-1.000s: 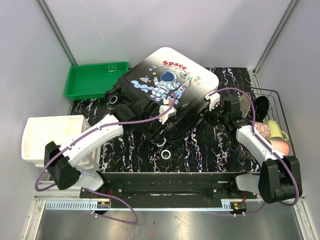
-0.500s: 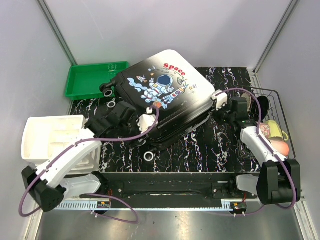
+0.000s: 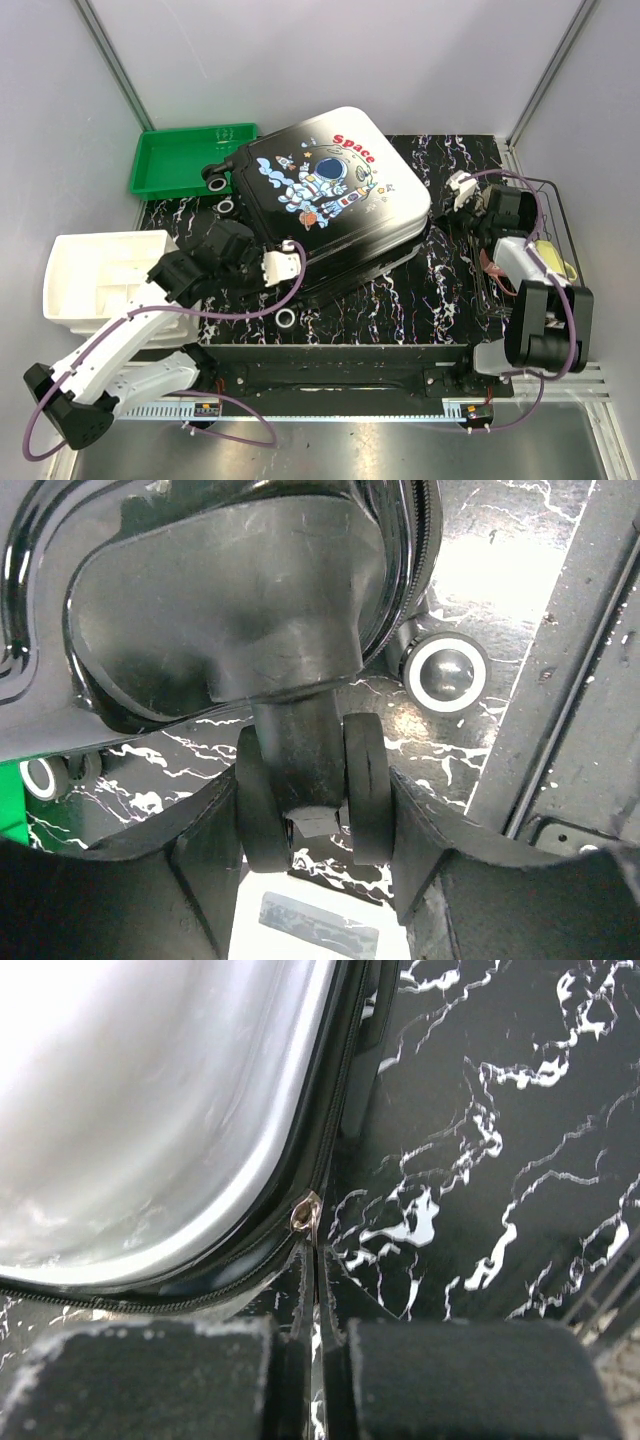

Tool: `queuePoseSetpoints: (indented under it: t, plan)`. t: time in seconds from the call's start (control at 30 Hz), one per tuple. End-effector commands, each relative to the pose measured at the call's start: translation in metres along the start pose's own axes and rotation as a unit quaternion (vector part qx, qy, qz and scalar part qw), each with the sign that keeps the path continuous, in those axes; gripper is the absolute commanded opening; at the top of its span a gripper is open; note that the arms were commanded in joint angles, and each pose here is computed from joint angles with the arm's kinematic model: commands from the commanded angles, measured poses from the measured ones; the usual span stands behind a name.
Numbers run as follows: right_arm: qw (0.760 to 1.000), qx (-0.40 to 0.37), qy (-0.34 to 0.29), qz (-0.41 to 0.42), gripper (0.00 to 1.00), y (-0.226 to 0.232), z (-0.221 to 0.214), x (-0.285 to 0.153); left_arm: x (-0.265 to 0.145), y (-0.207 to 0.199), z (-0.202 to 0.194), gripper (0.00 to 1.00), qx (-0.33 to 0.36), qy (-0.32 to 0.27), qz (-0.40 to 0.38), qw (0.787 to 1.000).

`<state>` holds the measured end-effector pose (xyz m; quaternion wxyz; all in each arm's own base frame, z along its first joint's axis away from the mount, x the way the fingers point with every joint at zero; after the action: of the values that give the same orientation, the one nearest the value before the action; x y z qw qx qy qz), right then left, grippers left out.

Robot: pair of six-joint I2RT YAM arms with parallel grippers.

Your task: Open, take out, and arrange the luggage

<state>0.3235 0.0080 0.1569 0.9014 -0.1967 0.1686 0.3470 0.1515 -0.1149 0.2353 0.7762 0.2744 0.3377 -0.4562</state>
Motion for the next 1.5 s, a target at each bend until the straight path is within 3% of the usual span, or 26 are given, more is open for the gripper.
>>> queuePoseSetpoints:
  t: [0.0,0.03,0.07,0.13,0.2,0.33,0.37,0.47,0.7,0.83,1.07,1.13,1.3,1.47]
  plan:
    - [0.992,-0.084,-0.094,-0.018,0.0,-0.045,0.044,0.009,-0.02,-0.007,-0.04,0.41,-0.033,0.173,-0.041,0.983]
    - [0.992,-0.083,-0.094,-0.006,0.0,-0.045,0.04,0.014,-0.022,-0.012,-0.033,0.51,-0.055,0.156,-0.077,0.983]
    - [0.991,-0.091,-0.101,0.0,0.0,-0.048,0.044,0.015,-0.028,-0.004,-0.028,0.7,-0.09,0.131,-0.077,0.984]
    - [0.989,-0.1,-0.107,0.026,0.0,-0.046,0.04,0.021,-0.039,0.01,0.003,0.83,-0.147,0.044,-0.072,0.985]
    - [0.987,-0.107,-0.115,0.036,0.0,-0.048,0.043,0.023,-0.054,0.037,0.019,0.93,-0.246,-0.011,-0.025,0.969]
    - [0.987,-0.099,-0.11,0.058,0.0,-0.045,0.036,0.029,-0.068,0.082,0.039,0.99,-0.398,-0.106,-0.014,0.911]
    - [0.987,-0.097,-0.109,0.064,0.0,-0.043,0.035,0.029,-0.068,0.097,0.036,0.99,-0.458,-0.114,-0.007,0.881]
    - [0.986,-0.094,-0.103,0.087,0.0,-0.028,0.029,0.025,-0.064,0.123,0.034,0.99,-0.524,-0.148,-0.024,0.838]
    - [0.98,-0.126,-0.091,0.126,0.0,0.009,0.019,0.008,-0.016,0.173,0.034,0.99,-0.58,-0.163,-0.062,0.796]
    - [0.976,-0.159,-0.079,0.124,0.0,0.021,0.021,-0.009,0.013,0.184,0.045,0.99,-0.569,-0.145,-0.104,0.803]
    - [0.972,-0.184,-0.067,0.13,0.0,0.037,0.02,-0.032,0.062,0.169,0.106,0.93,-0.462,-0.113,-0.171,0.863]
    - [0.973,-0.179,-0.062,0.135,0.0,0.042,0.019,-0.039,0.078,0.162,0.112,0.92,-0.454,-0.084,-0.191,0.866]
    - [0.968,-0.188,-0.056,0.157,0.0,0.061,0.017,-0.055,0.091,0.155,0.126,0.89,-0.426,-0.074,-0.209,0.877]
    - [0.964,-0.198,-0.058,0.168,0.0,0.073,0.015,-0.063,0.106,0.119,0.136,0.89,-0.377,-0.049,-0.24,0.893]
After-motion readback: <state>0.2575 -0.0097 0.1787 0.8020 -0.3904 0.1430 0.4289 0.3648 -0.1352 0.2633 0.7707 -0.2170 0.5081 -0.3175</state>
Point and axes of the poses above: each gripper's point midway between its finger pads, its own x axis out along the fingers, its own y axis along the line the jaws close on, z = x × y, the point moved 7 cm from there along -x, back along the fingers, and after that the axes turned 15 degrees about -x, right-handed, at the moved point
